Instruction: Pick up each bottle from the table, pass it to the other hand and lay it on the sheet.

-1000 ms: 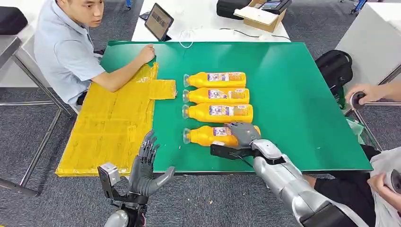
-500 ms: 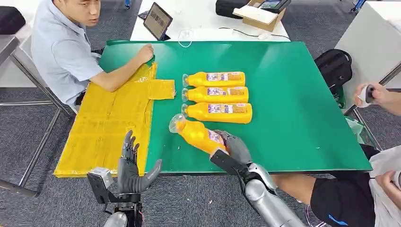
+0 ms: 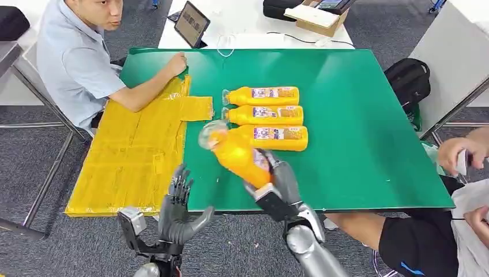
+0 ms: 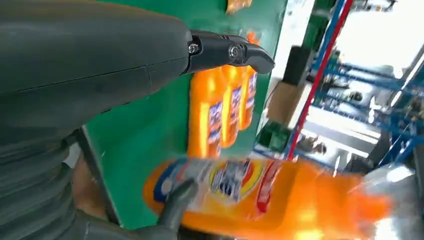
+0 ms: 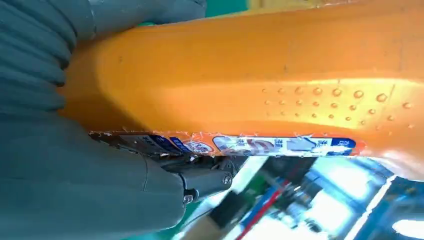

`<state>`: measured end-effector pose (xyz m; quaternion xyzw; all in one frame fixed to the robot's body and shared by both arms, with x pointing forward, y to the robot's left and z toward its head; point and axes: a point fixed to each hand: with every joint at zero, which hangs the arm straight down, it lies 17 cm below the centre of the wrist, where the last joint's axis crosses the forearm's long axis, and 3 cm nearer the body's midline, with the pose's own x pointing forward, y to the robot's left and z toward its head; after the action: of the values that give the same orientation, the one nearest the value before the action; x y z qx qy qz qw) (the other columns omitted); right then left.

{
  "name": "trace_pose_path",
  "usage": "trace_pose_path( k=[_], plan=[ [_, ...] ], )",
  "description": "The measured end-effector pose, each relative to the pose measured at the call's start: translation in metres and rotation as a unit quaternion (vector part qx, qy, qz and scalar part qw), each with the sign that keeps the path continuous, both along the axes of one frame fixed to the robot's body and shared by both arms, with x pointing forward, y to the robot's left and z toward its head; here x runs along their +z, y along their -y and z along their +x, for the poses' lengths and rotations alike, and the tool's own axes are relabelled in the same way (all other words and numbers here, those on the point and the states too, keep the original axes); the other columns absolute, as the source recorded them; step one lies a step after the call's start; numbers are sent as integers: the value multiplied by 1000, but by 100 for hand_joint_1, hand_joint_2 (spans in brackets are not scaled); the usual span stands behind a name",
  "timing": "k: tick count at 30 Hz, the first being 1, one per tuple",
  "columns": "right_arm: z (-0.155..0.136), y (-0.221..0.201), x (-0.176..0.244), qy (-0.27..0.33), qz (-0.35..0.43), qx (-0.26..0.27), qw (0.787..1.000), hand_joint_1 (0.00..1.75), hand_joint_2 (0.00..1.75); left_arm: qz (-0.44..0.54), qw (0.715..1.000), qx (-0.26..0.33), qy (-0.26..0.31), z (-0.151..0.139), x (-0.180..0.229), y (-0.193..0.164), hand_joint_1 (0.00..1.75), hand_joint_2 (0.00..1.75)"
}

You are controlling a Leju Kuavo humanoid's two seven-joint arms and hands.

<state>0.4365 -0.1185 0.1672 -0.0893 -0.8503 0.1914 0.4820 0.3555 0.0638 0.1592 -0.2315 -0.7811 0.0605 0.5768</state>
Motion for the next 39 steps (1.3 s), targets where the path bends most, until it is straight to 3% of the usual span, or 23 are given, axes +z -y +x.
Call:
trace_pose_path(
  k=[5,12,39],
  plan=[
    [-6,-48,14,4,4,55,998,175,175,-8,1000,-26,-3,1,3,12,0,175],
    [-24,-102,1,1,-35,111,993,175,175,-17,999,-39,8,3,13,16,0,175],
    [-37,-140,-9,6,-73,149,986,175,175,-21,999,-24,6,13,13,5,0,175]
  ],
)
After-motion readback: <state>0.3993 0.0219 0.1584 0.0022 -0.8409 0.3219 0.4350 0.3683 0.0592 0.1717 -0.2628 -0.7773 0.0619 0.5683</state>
